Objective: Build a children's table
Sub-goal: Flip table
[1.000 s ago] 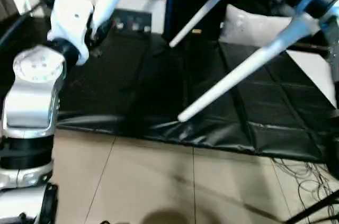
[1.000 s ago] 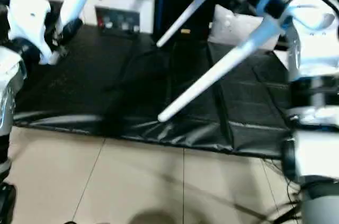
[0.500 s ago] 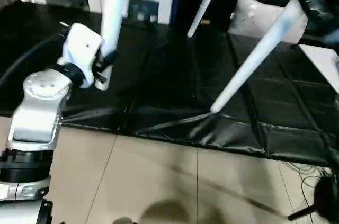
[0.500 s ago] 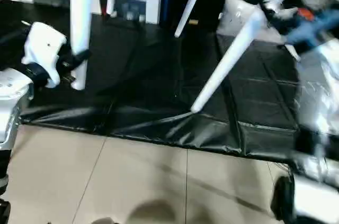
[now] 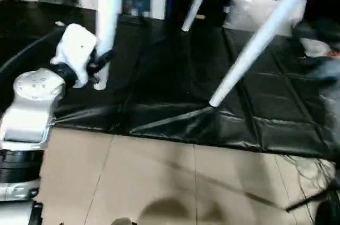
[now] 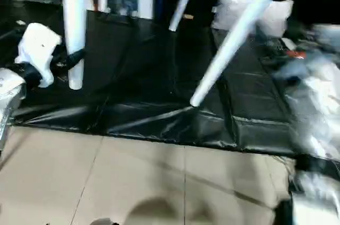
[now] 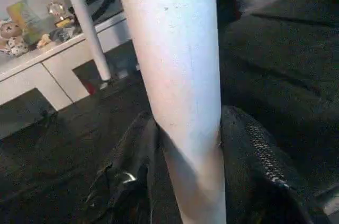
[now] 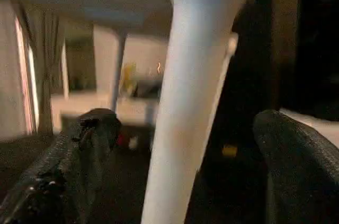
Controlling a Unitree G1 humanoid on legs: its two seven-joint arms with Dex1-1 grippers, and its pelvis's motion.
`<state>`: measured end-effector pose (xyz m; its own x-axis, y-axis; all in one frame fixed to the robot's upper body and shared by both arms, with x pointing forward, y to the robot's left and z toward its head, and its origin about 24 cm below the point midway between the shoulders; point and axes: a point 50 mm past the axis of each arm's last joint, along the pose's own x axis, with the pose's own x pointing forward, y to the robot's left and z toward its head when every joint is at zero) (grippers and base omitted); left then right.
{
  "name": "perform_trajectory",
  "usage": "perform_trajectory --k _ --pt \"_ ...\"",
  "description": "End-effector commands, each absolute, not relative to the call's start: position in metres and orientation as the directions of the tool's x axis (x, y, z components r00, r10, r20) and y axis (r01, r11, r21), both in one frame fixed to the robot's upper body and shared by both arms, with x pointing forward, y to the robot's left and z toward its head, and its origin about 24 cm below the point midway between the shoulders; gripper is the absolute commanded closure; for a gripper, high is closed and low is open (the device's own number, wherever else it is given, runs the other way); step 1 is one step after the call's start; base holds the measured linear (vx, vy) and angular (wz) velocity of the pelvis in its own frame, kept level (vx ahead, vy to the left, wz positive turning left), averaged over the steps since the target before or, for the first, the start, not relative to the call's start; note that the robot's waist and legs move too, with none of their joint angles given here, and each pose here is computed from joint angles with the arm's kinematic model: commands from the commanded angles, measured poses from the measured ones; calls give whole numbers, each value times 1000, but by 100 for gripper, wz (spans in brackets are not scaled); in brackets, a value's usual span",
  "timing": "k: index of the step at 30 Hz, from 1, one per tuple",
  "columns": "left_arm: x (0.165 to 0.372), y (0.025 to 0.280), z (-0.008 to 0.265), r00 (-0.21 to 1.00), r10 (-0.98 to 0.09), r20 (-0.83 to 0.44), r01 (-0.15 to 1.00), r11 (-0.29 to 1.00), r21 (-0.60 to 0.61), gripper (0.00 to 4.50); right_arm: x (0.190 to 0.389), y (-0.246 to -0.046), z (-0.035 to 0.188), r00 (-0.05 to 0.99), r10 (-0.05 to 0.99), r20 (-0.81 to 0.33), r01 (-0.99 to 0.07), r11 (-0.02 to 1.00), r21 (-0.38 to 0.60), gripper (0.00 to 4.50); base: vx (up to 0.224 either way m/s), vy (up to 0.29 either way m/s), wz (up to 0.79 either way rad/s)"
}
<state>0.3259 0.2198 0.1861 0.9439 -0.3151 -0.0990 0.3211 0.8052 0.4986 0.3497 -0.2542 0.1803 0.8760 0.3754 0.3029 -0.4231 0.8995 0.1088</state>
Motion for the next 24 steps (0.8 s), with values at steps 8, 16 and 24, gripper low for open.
perform_trajectory --k 8,16,24 --pt "324 205 178 899 -414 -140 420 728 542 300 384 -223 169 869 458 187 -479 873 90 0 0 0 0" --pt "332 212 160 914 -376 -151 400 774 491 300 363 -197 172 609 755 245 -787 613 67 0 0 0 0" --pt "342 230 158 947 -291 -133 317 798 513 300 351 -193 163 584 780 224 -805 591 42 0 0 0 0"
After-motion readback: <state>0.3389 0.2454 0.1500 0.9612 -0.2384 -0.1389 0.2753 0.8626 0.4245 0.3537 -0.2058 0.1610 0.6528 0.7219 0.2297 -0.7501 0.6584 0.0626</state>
